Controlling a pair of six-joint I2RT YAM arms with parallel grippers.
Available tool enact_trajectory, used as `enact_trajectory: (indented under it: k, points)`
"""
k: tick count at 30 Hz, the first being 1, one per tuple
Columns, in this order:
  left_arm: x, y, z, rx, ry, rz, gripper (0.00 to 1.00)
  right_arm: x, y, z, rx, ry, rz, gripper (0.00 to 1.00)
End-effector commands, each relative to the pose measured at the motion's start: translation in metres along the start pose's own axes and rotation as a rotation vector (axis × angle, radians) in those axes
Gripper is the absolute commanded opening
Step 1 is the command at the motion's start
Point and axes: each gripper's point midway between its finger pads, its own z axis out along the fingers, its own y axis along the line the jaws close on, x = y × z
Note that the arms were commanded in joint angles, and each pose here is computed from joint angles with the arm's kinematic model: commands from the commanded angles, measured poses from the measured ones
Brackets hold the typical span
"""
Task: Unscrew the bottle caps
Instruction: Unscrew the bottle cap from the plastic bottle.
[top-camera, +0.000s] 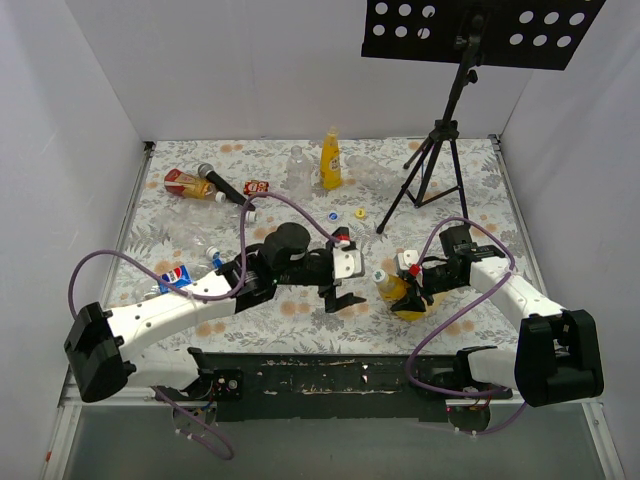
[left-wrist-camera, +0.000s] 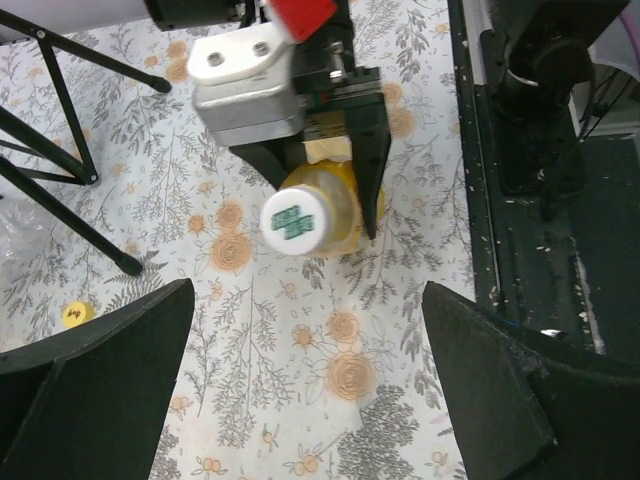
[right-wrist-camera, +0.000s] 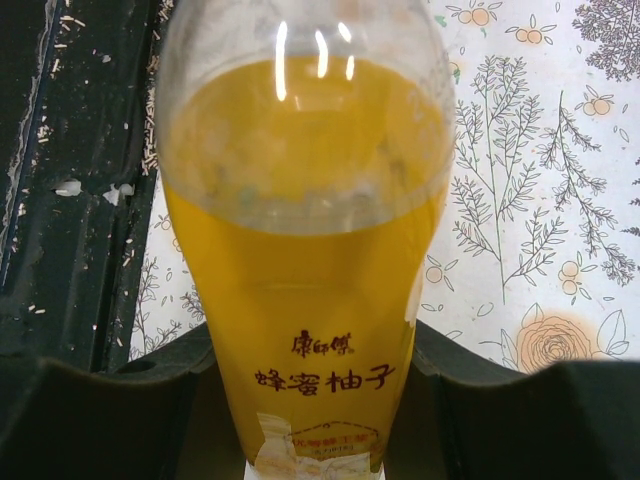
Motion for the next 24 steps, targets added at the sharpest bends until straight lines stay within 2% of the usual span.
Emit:
enact_trajectory:
  k: [1,7,14,24]
  points:
    - [-0.032,0.015,0.001,0.079,-0.128,0.059,0.98,-0.025,-0.003,-0.002,-0.004,-0.082,-0.05,0.01]
    - [-0.025,0.015,0.02,0.158,-0.096,0.023,0.95,-0.026,-0.003,-0.002,-0.008,-0.085,-0.051,0.01]
    - [-0.018,0.009,0.039,0.26,-0.053,-0.045,0.74,-0.027,-0.003,-0.002,-0.007,-0.086,-0.054,0.01]
    - [-0.007,0.011,0.045,0.263,-0.006,-0.064,0.48,-0.026,-0.003,-0.002,-0.008,-0.086,-0.053,0.01]
